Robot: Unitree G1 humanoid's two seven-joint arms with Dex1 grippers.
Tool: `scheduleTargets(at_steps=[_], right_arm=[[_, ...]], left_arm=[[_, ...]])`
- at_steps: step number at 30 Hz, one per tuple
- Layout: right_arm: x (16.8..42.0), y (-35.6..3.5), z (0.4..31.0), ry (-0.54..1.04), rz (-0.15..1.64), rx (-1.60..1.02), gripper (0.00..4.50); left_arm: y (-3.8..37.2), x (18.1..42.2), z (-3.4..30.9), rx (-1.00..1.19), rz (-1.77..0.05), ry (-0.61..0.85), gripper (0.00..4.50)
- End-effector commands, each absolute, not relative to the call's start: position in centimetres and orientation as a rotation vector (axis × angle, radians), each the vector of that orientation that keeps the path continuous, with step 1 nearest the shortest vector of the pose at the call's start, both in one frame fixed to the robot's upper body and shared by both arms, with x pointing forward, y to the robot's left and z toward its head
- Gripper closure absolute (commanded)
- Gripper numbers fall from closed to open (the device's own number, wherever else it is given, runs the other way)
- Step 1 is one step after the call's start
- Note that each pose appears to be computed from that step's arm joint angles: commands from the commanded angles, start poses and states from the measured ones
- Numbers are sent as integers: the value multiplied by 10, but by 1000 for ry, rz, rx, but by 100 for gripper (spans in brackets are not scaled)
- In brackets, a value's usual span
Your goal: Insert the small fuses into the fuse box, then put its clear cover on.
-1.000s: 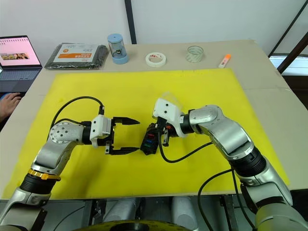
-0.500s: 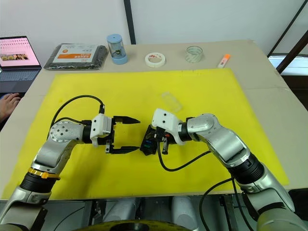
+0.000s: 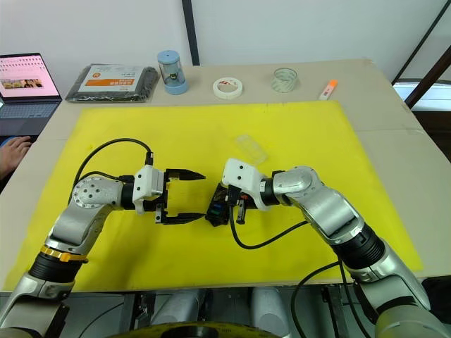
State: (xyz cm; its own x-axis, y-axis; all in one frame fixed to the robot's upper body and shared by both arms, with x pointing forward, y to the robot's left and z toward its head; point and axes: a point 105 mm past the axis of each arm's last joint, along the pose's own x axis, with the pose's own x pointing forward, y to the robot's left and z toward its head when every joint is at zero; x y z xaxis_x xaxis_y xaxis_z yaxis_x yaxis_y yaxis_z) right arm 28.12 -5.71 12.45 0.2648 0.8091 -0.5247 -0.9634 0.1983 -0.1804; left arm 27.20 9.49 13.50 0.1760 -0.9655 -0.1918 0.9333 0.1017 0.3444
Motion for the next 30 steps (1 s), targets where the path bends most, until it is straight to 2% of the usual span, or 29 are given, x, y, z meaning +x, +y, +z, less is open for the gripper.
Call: scheduleTargets(at_steps=[1,10,20,28,30], right_arm=[[289,-74,102,454,1196,-544,447],[287,-73,104,439,1209,-538,447],[286,-58,176,154,1267,-287,447],[278,-77,202,57,1263,-417,447],[280,-90,211,4,1221,-486,407]], left_arm=[[93,269,142,439,-1414,-119,0],[95,271,144,443,-1411,-120,0],[96,270,152,381,-1408,-146,0],[116,273,176,418,-1380,-152,0],[133,276,184,442,-1340,-123,0]])
